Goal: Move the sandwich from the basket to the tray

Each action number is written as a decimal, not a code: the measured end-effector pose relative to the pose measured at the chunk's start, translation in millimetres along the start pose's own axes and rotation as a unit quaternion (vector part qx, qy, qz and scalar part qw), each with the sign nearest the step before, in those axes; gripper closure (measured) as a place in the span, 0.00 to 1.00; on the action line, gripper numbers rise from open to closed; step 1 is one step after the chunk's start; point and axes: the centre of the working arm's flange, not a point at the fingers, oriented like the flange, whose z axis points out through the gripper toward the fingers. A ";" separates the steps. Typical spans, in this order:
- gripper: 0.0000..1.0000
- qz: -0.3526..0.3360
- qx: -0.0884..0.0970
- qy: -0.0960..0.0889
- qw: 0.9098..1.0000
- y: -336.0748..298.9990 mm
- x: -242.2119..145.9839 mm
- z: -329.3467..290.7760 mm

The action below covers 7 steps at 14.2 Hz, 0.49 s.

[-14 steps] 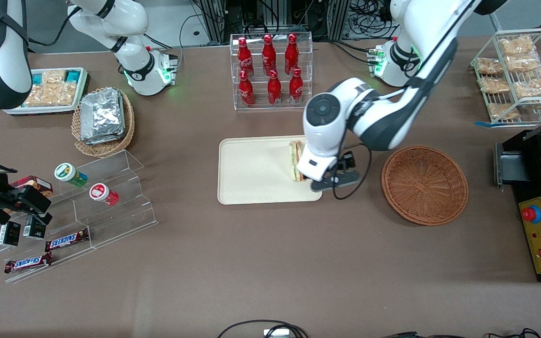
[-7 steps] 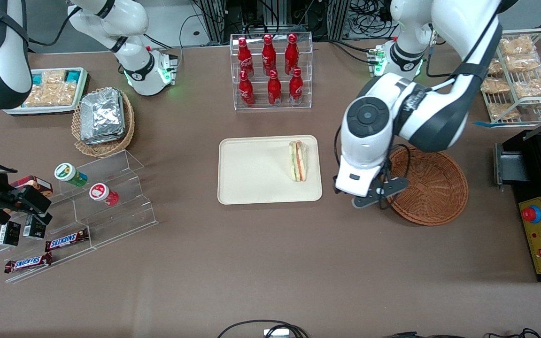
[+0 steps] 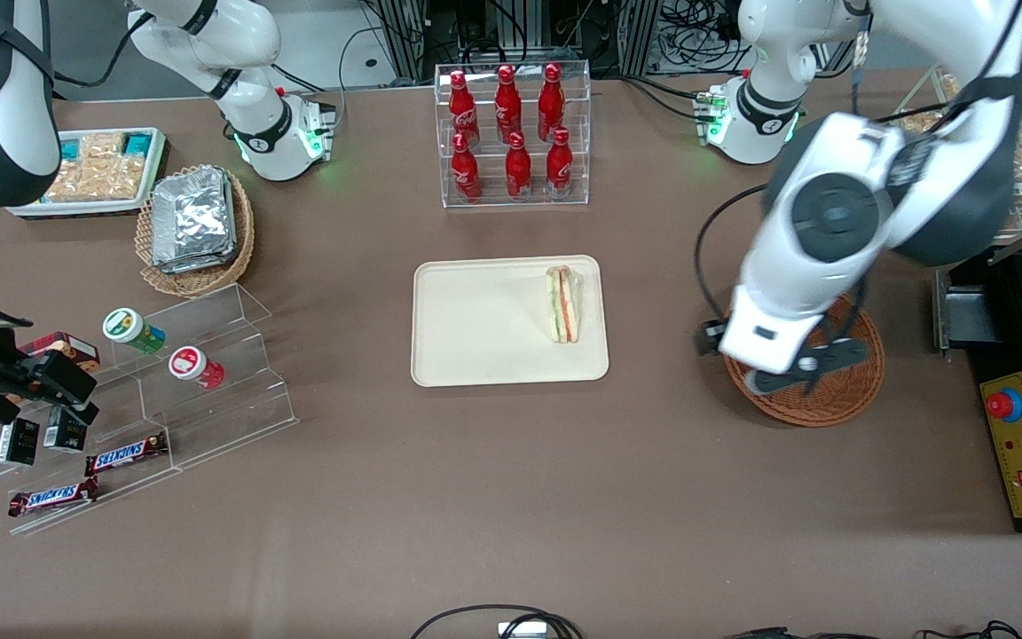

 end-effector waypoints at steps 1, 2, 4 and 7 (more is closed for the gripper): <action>0.00 0.012 -0.002 -0.004 1.000 -20.3 4.2 -8.8; 0.00 0.026 -0.002 -0.010 1.000 -41.5 7.1 -17.1; 0.00 0.054 -0.007 -0.020 0.998 -81.8 11.4 -32.6; 0.00 0.093 -0.016 -0.032 0.995 -135.7 12.0 -52.2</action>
